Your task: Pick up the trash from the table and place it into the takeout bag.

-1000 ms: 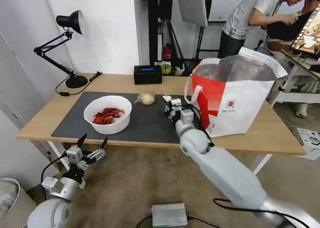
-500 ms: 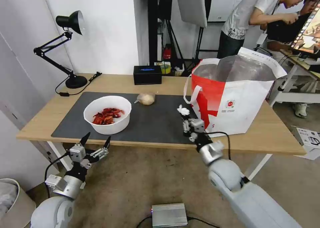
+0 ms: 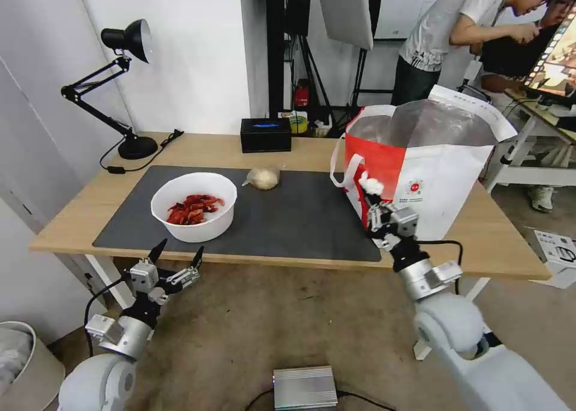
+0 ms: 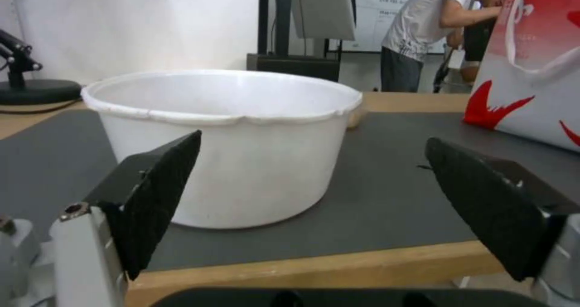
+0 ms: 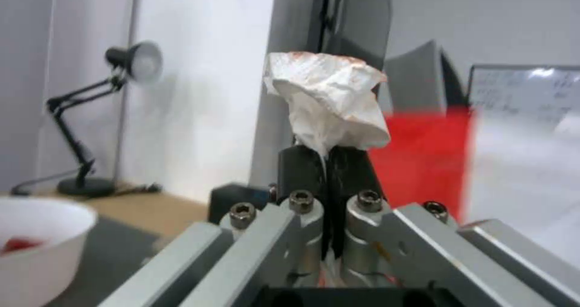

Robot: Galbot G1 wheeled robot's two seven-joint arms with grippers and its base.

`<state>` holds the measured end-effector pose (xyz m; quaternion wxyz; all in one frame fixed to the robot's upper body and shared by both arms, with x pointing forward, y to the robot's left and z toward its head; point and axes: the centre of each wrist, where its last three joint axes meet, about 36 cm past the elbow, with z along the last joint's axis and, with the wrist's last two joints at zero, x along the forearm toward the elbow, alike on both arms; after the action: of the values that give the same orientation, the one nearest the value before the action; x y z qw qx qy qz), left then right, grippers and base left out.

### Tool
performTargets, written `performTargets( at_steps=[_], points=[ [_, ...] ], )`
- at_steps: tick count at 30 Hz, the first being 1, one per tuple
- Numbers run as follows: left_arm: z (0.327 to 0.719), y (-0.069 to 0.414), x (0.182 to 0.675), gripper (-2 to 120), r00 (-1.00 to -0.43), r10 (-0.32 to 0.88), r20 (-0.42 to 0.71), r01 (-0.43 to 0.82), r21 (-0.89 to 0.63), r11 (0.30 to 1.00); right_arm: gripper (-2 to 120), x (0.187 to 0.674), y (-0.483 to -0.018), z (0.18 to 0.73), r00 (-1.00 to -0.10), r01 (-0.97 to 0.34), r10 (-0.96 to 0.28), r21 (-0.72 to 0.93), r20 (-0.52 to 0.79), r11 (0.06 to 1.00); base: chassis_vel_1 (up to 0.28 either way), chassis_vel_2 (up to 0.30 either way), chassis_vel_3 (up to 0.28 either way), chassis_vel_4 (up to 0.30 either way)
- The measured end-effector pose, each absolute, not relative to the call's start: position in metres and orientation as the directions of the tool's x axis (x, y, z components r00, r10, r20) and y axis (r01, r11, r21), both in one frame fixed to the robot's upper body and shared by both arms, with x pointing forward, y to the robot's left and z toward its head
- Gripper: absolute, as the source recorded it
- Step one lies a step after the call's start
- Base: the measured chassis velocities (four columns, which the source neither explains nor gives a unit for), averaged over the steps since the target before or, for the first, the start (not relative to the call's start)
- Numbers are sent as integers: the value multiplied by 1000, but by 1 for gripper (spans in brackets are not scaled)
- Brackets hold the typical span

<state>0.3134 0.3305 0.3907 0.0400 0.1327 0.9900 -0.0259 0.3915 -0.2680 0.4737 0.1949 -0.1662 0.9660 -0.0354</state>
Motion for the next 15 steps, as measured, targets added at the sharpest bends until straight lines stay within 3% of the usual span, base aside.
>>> performTargets(
  at_steps=[15],
  points=[
    [396, 328, 310, 100, -959, 269, -93, 273, -37, 961, 0, 408, -306, 561, -850, -210, -247, -130, -466, 969, 0, 0, 0, 0]
  ],
)
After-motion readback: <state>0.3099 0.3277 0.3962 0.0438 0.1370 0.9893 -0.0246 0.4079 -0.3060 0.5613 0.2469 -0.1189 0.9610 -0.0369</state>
